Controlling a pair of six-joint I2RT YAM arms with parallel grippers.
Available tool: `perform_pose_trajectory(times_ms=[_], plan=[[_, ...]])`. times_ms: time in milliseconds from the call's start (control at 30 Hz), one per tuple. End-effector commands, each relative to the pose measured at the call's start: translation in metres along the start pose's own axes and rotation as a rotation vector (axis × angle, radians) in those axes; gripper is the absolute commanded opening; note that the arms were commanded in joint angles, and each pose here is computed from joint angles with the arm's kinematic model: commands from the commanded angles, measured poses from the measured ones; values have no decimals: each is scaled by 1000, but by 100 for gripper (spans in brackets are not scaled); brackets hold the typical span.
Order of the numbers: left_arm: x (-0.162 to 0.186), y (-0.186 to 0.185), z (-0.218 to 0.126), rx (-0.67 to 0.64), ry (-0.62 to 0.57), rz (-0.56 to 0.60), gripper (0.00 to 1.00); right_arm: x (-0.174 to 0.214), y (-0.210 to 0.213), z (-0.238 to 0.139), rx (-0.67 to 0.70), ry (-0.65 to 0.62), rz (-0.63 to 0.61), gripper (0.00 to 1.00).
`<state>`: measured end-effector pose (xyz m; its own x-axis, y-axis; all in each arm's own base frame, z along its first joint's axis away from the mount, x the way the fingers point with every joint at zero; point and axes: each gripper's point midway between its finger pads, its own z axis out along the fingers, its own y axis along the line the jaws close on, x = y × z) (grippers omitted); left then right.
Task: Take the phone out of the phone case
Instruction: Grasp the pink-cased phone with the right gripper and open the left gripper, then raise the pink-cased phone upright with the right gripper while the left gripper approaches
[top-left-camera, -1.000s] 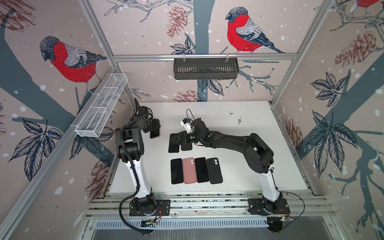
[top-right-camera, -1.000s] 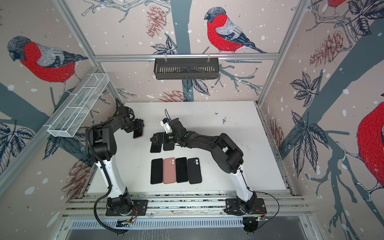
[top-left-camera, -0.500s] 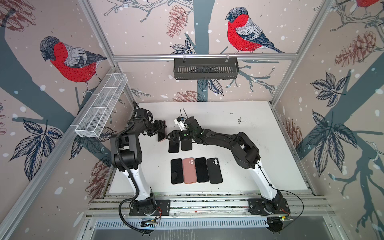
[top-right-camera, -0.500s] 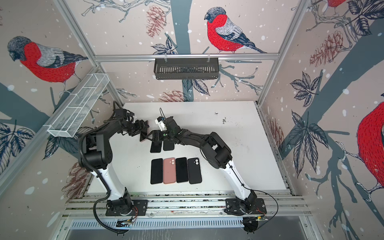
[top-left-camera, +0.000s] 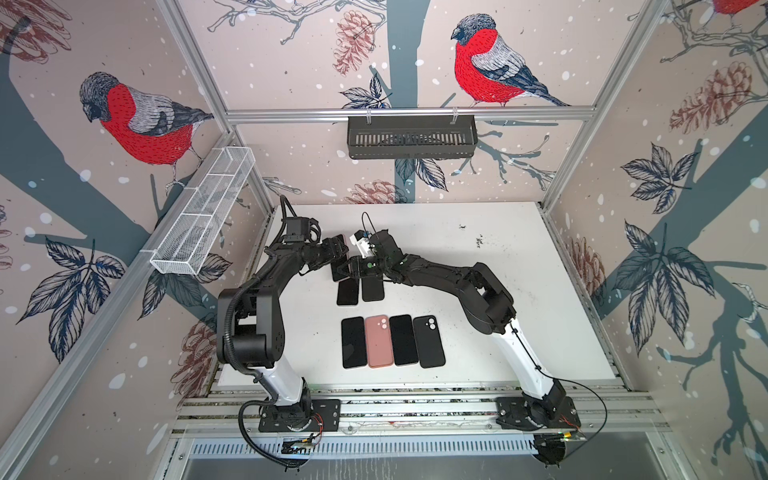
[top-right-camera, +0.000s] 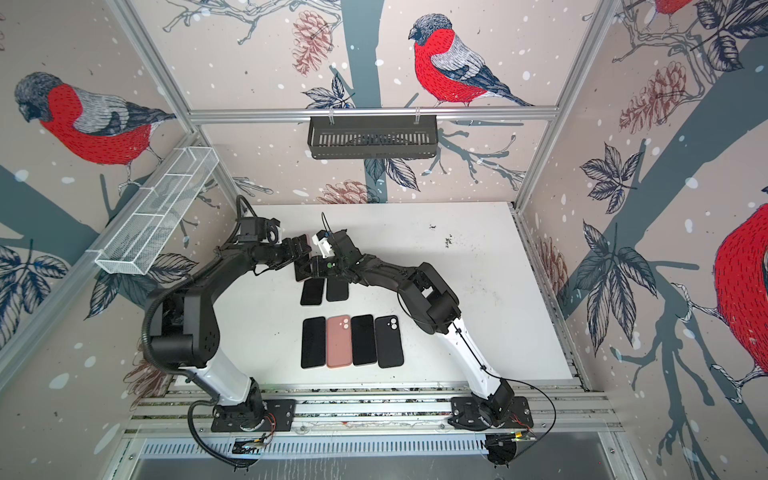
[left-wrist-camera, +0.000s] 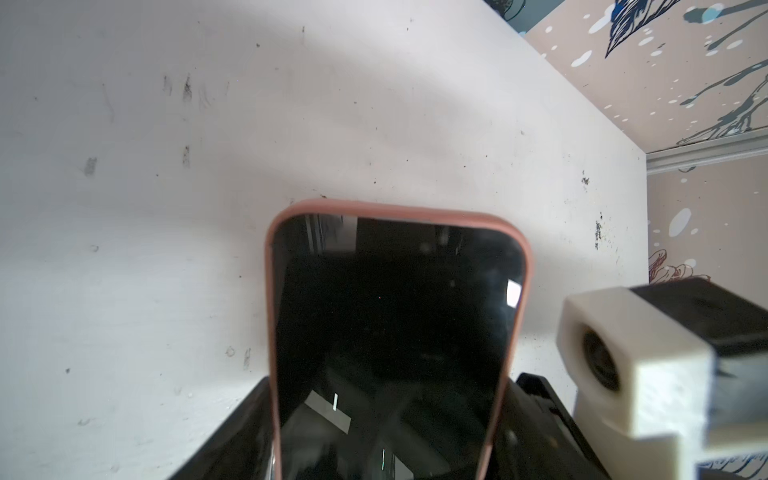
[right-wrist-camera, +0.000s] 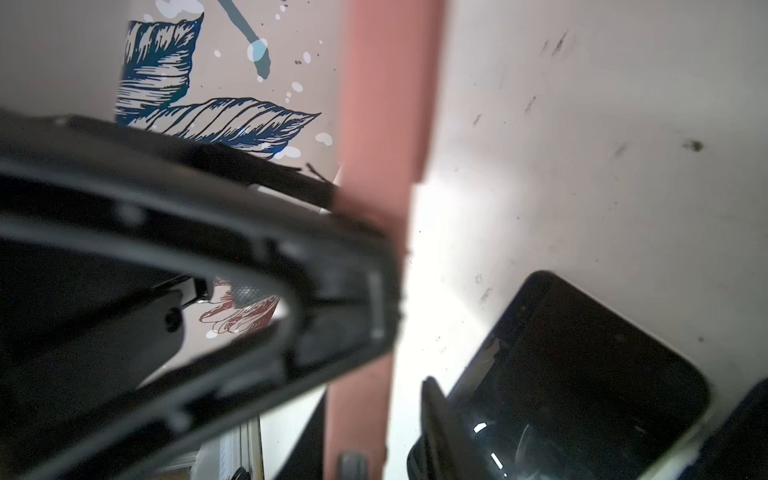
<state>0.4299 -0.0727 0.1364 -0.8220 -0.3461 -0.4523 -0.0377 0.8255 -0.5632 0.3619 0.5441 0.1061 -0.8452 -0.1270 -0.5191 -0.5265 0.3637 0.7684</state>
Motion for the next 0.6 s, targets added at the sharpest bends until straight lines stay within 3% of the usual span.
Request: perform_pose_trajectory(times_ms=[0,33,200,267,400,567], plan=[[-15,-29,-15,67,-99,54,37,-7,4,-14,4,-32,12,12],[-14,-34,-18,82,-110,62,40,-9,6,-20,3,-47,10,7],[-18,-84,-50,244,-197,150,88,-15,9,-76,10,-92,-45,1],[-23,-106,-69,298,-249,208,96,-20,0,-118,41,-131,-65,1],[-12,-174,-98,481,-308,444,99,-35,-24,-226,153,-246,-186,0],[27,-251,-80,632,-209,805,99,-36,-20,-336,206,-388,-525,0]])
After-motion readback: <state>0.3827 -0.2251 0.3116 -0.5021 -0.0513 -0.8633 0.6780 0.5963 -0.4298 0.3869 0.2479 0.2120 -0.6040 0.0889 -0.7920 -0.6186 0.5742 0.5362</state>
